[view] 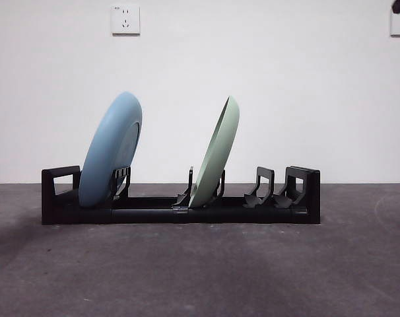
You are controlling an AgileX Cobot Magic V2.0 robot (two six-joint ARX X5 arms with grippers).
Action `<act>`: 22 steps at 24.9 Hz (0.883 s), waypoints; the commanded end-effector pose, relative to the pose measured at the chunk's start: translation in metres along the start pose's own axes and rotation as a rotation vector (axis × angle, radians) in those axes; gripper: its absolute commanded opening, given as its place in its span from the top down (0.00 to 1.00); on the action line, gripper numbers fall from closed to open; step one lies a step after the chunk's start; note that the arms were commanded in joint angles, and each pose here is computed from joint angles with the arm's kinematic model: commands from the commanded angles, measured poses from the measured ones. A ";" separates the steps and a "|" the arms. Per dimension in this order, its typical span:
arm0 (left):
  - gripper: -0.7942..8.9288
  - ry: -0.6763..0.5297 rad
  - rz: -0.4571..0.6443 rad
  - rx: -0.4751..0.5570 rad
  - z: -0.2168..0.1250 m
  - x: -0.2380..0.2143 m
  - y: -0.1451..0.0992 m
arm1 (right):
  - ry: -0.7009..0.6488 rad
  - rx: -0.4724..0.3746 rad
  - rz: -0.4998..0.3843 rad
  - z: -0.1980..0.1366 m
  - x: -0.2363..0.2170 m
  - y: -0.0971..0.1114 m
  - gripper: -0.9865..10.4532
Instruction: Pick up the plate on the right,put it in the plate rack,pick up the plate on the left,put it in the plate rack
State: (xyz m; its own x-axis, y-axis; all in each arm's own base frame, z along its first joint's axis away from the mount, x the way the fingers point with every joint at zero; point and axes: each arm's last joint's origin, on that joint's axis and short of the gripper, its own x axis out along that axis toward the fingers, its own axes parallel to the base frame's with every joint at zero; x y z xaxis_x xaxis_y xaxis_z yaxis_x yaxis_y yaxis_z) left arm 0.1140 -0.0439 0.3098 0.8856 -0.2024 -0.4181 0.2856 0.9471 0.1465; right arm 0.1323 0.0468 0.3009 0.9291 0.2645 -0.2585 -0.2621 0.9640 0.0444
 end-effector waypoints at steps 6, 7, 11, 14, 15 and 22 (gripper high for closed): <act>0.92 -0.039 -0.011 -0.041 -0.026 -0.002 -0.002 | 0.064 0.096 -0.087 -0.028 -0.001 -0.004 0.91; 0.92 -0.035 -0.010 -0.040 -0.026 -0.002 -0.002 | 0.069 0.107 -0.100 -0.029 0.000 -0.004 0.91; 0.92 -0.026 -0.007 -0.039 -0.026 0.000 -0.002 | 0.076 0.105 -0.097 -0.029 0.001 -0.004 0.91; 0.92 -0.018 -0.008 -0.037 -0.026 0.001 -0.003 | 0.076 0.106 -0.098 -0.029 0.001 -0.004 0.91; 0.92 -0.015 -0.009 -0.037 -0.026 0.002 -0.003 | 0.076 0.106 -0.098 -0.029 0.001 -0.004 0.91; 0.92 -0.014 -0.003 0.026 -0.026 0.001 -0.002 | 0.076 0.106 -0.098 -0.029 0.001 -0.004 0.91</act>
State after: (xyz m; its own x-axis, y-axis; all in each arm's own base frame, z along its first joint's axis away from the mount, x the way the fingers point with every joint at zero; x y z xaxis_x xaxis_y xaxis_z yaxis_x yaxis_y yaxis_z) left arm 0.1041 -0.0398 0.2861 0.8888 -0.2137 -0.4055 0.2898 0.9474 0.1360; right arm 0.1269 0.0422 0.2737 0.9246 0.1731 -0.3392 -0.1448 0.9836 0.1072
